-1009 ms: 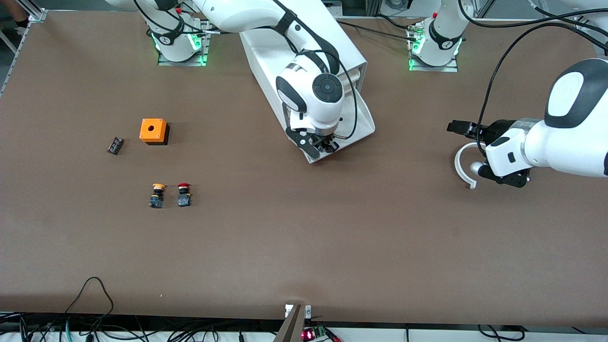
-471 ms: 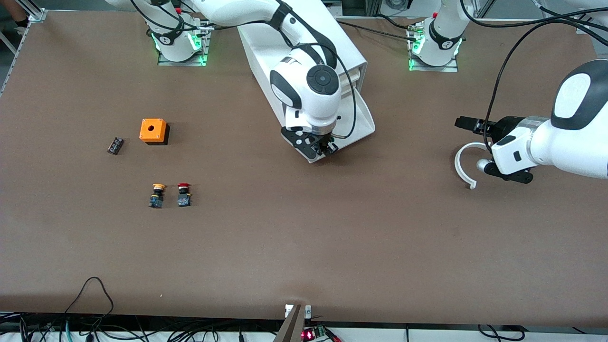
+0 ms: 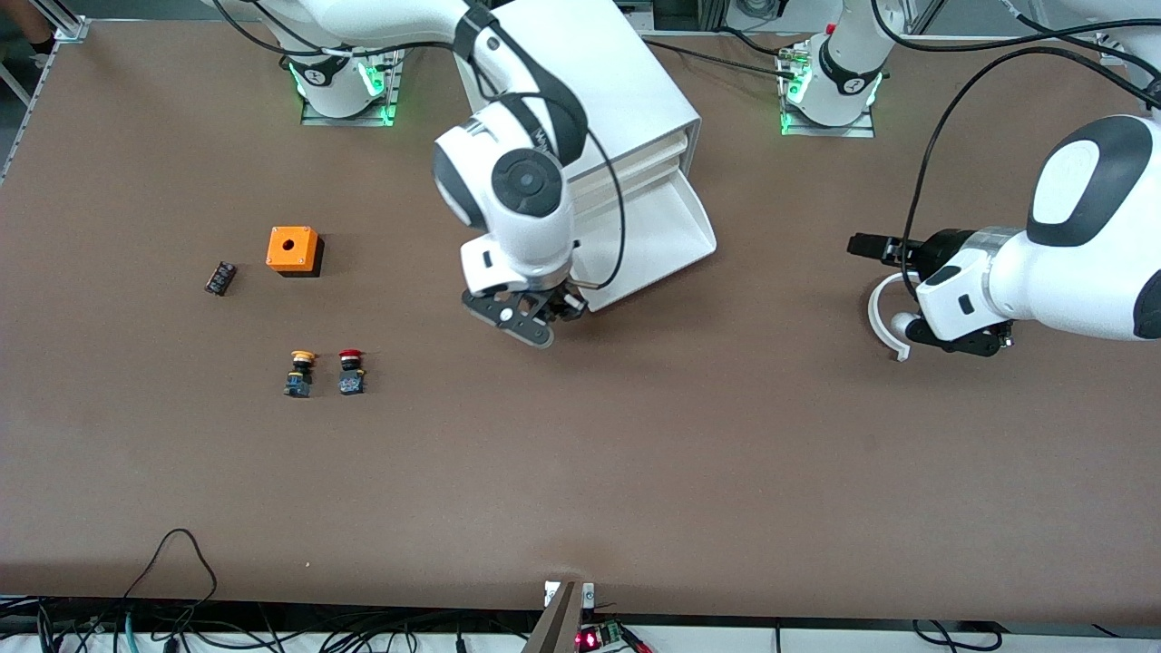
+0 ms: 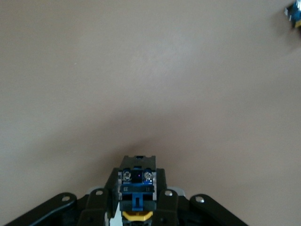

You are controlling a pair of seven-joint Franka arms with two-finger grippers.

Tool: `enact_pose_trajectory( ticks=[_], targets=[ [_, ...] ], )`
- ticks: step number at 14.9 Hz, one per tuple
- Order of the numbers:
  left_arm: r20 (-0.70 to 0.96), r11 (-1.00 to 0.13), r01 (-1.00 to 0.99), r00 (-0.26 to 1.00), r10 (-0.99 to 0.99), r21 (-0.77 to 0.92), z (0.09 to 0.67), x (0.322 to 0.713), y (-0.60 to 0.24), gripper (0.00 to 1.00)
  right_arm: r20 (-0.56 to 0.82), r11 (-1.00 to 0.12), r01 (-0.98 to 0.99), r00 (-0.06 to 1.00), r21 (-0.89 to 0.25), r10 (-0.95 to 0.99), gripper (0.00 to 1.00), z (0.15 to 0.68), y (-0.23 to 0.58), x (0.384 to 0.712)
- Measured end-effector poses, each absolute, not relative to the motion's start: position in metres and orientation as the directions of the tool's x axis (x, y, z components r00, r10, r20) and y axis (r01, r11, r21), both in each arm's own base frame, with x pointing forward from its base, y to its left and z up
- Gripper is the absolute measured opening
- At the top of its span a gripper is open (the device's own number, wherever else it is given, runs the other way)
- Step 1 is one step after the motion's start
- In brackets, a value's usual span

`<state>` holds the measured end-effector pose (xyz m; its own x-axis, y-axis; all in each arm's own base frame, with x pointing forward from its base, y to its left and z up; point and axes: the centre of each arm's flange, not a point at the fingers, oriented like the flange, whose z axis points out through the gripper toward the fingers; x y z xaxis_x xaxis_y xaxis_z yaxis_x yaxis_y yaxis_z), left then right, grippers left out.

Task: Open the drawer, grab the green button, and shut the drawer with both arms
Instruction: 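Lift the green button out while the left gripper reaches the drawer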

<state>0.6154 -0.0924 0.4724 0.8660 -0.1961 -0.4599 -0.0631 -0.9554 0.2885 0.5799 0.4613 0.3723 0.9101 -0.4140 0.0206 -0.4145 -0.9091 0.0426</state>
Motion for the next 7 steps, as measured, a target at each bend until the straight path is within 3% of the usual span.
enact_pose_trajectory(
  ticks=[7],
  targets=[
    [-0.353, -0.962, 0.022, 0.932, -0.079, 0.274, 0.389, 0.637, -0.142, 1.00, -0.076, -0.995, -0.096, 0.992, 0.041, -0.099, 0.33, 0.354, 0.338, 0.650]
  ],
)
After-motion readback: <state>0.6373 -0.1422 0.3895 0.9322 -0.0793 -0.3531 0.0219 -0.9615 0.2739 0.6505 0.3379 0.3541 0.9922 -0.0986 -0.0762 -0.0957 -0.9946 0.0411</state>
